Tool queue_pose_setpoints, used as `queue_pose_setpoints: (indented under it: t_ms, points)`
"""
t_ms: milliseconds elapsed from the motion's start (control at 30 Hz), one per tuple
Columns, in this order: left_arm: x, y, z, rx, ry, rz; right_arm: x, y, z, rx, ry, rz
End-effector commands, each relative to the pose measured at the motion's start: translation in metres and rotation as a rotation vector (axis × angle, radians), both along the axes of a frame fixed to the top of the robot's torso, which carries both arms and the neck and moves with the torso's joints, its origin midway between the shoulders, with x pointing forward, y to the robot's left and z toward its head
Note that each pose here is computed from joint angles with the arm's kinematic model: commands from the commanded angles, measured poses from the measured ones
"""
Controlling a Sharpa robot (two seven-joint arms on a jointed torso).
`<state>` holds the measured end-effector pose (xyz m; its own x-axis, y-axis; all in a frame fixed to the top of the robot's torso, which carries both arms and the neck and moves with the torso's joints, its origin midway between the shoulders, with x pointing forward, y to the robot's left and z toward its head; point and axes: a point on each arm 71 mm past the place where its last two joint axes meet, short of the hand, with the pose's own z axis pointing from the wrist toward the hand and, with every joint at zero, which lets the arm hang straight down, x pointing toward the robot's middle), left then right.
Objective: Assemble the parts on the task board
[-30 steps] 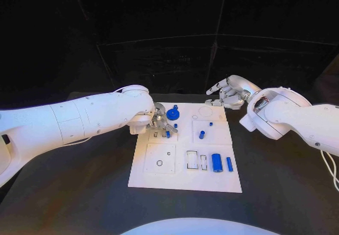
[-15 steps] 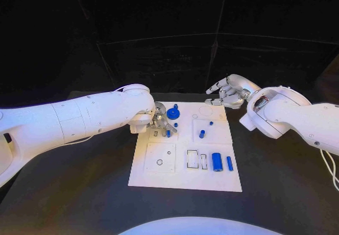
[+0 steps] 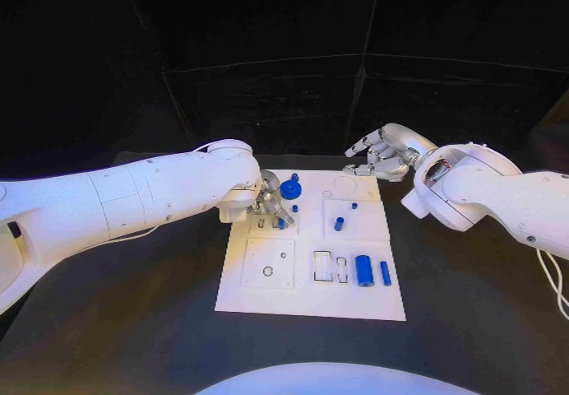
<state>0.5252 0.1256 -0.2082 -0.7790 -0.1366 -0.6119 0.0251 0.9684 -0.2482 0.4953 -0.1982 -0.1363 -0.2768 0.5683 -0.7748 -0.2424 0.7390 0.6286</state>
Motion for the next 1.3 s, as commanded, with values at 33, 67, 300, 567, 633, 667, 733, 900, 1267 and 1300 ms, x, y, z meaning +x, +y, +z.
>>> queue_pose_setpoints:
  t_ms: [33, 67, 300, 567, 633, 667, 733, 900, 1267, 1300]
  points:
    - [-0.0006, 0.0, -0.0004, 0.015, 0.008, -0.009, 0.0, 0.001, 0.001, -0.005, 0.001, 0.008]
    - [-0.0008, -0.001, -0.0004, 0.015, 0.009, -0.009, 0.0, 0.001, 0.001, -0.006, 0.002, 0.008]
    - [-0.0017, -0.001, 0.0003, -0.001, -0.007, -0.002, 0.001, 0.001, 0.001, -0.006, 0.002, 0.008]
    - [-0.0022, 0.008, 0.0039, -0.062, -0.065, 0.05, 0.002, 0.002, 0.0, -0.007, 0.003, 0.008]
    - [-0.003, 0.01, 0.005, -0.078, -0.081, 0.064, 0.002, 0.002, 0.0, -0.008, 0.003, 0.007]
    - [-0.0035, 0.011, 0.0055, -0.084, -0.087, 0.07, 0.002, 0.002, 0.0, -0.008, 0.003, 0.007]
    - [-0.005, 0.014, 0.0063, -0.099, -0.102, 0.082, 0.003, 0.001, 0.0, -0.008, 0.002, 0.006]
    - [-0.0093, 0.02, 0.0072, -0.129, -0.131, 0.108, 0.004, 0.0, 0.0, -0.01, 0.002, 0.002]
    - [-0.0164, 0.029, -0.0018, -0.131, -0.196, 0.128, 0.005, -0.002, -0.001, -0.018, 0.002, 0.005]
    - [-0.0167, 0.03, -0.0031, -0.127, -0.2, 0.128, 0.005, -0.002, -0.001, -0.02, 0.001, 0.006]
